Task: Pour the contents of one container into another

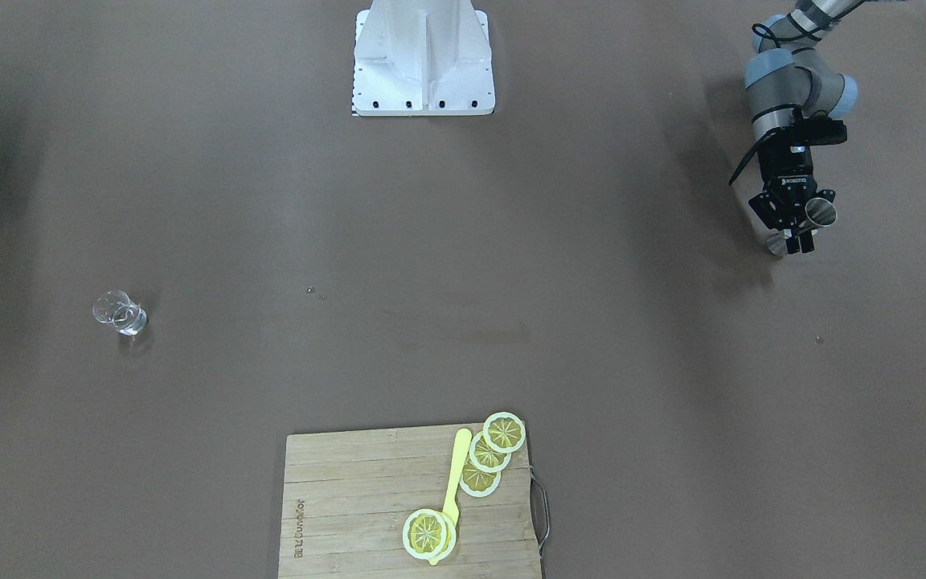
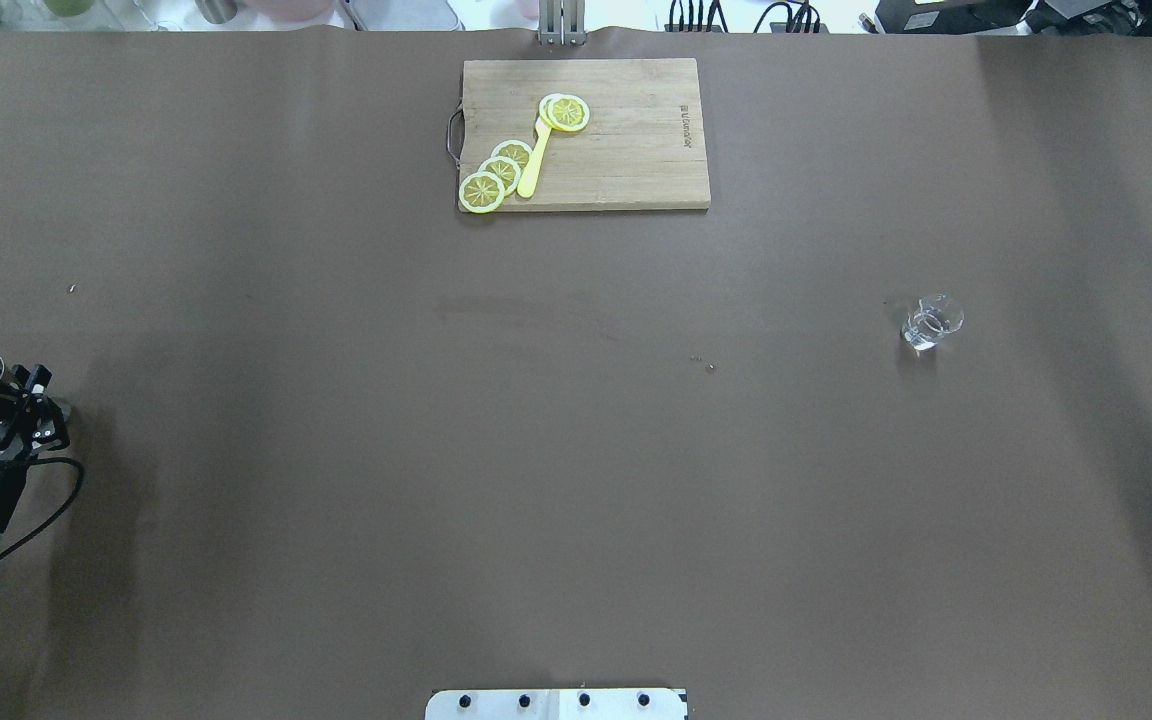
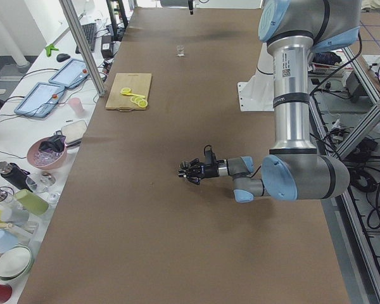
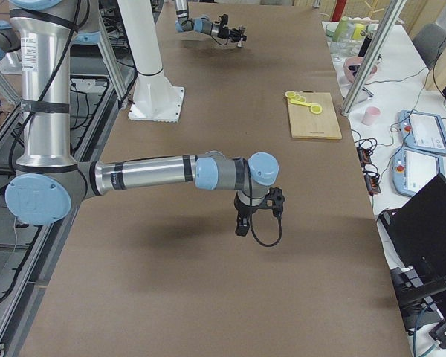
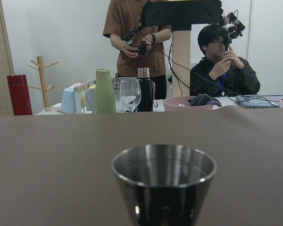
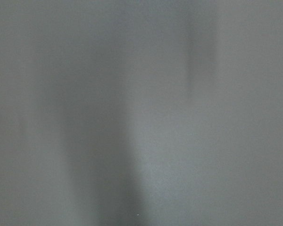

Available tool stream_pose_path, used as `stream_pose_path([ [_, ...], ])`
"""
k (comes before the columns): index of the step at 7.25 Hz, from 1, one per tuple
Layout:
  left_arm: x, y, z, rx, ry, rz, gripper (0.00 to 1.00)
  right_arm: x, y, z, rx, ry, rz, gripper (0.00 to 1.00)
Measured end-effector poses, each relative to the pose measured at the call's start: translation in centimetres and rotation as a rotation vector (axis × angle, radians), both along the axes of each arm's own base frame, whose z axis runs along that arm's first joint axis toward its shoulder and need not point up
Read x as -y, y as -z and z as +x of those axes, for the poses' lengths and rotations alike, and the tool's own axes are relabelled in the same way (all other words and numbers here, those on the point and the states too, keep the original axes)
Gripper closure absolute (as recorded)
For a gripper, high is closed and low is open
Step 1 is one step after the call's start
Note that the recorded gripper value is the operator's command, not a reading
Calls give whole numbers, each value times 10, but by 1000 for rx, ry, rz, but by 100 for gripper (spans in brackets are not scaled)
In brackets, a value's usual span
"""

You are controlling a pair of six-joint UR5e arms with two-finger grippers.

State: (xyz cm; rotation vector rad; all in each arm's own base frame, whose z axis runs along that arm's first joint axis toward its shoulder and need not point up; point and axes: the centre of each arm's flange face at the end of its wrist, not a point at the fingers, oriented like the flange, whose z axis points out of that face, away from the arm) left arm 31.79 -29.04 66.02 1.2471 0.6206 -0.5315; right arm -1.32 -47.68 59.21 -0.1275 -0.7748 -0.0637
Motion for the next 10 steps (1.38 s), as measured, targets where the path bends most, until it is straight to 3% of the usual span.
stream_pose_path([
  [1, 0, 1, 2, -3, -1, 0, 74, 10, 16, -2, -28, 27, 23, 0],
  [3, 1, 2, 4, -7, -2, 0, 74, 27, 39, -12, -80, 96, 111, 0],
  [7, 3, 11, 17, -19, -4, 3, 72, 38, 58, -18, -85, 112, 158, 0],
  [8, 4, 13, 19, -22, -5, 4, 57, 41, 64, -19, -82, 111, 170, 0],
  [10, 4, 14, 21, -25, -6, 5, 15, 43, 68, -20, -78, 111, 177, 0],
])
